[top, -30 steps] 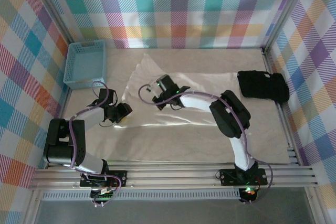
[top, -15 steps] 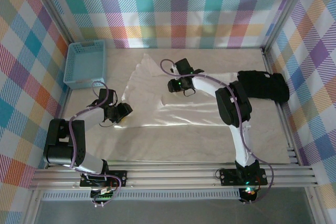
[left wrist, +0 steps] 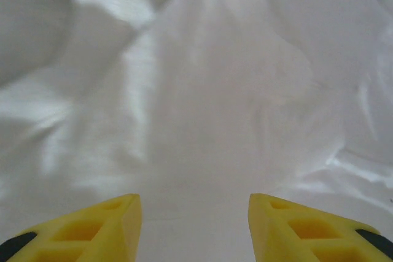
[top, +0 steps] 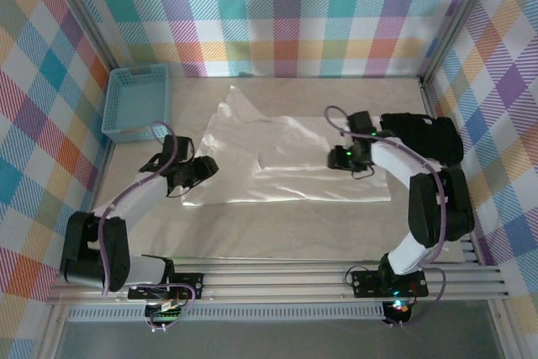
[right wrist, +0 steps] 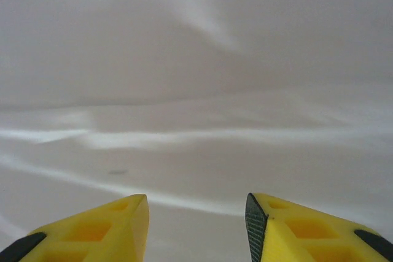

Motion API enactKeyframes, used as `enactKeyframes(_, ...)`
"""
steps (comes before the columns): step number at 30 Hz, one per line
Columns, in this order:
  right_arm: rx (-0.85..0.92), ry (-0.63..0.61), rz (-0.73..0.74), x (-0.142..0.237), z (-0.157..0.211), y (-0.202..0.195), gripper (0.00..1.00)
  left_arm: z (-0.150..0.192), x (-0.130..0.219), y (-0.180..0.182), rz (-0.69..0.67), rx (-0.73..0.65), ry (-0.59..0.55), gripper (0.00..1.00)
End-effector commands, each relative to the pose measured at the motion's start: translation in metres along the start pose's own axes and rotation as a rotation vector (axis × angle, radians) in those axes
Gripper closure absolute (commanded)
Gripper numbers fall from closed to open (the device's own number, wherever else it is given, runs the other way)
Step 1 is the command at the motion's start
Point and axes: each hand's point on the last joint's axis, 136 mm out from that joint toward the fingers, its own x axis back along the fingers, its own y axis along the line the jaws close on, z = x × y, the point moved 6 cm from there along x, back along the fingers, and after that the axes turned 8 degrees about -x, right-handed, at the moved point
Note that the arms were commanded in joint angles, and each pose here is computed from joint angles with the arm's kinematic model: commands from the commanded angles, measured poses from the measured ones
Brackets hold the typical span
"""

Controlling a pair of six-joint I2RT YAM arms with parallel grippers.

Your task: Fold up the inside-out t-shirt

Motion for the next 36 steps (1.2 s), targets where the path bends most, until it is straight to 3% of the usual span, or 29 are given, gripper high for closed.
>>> enactKeyframes(1, -0.167, 0.151, 0.071, -0.01, 0.026, -0.038, 0.54, -0.003, -0.018, -0.009, 0.047, -0.016, 0.047, 0.51)
enactKeyframes(5, -0.222, 0.233, 0.128, -0.016, 0.038, -0.056, 0.55, 0.007, -0.037, 0.003, -0.004, -0.022, 0.124, 0.52)
enactKeyframes(9, -0.295, 0.299, 0.123, -0.018, 0.067, -0.062, 0.56, 0.038, -0.044, 0.026, -0.075, 0.007, 0.202, 0.52)
enactKeyframes(13, -0.392, 0.319, 0.093, -0.01, 0.101, -0.067, 0.57, 0.086, -0.025, 0.053, -0.151, 0.053, 0.275, 0.52)
enactKeyframes(16, -0.411, 0.251, 0.095, 0.007, 0.11, -0.069, 0.57, 0.11, 0.001, 0.062, -0.156, 0.093, 0.253, 0.52)
enactKeyframes(20, -0.311, 0.032, -0.072, 0.035, 0.068, -0.042, 0.54, 0.073, 0.034, 0.042, -0.122, 0.041, 0.054, 0.51)
enactKeyframes(25, -0.237, -0.214, 0.103, 0.052, -0.013, -0.051, 0.38, 0.005, 0.037, 0.018, -0.142, 0.002, -0.104, 0.47)
enactKeyframes(30, -0.275, -0.227, 0.208, 0.031, -0.078, -0.076, 0.37, -0.029, 0.019, -0.004, -0.07, 0.001, -0.111, 0.46)
enactKeyframes(36, -0.231, -0.128, 0.257, -0.009, -0.124, -0.08, 0.38, -0.031, 0.012, -0.004, -0.075, -0.013, -0.089, 0.46)
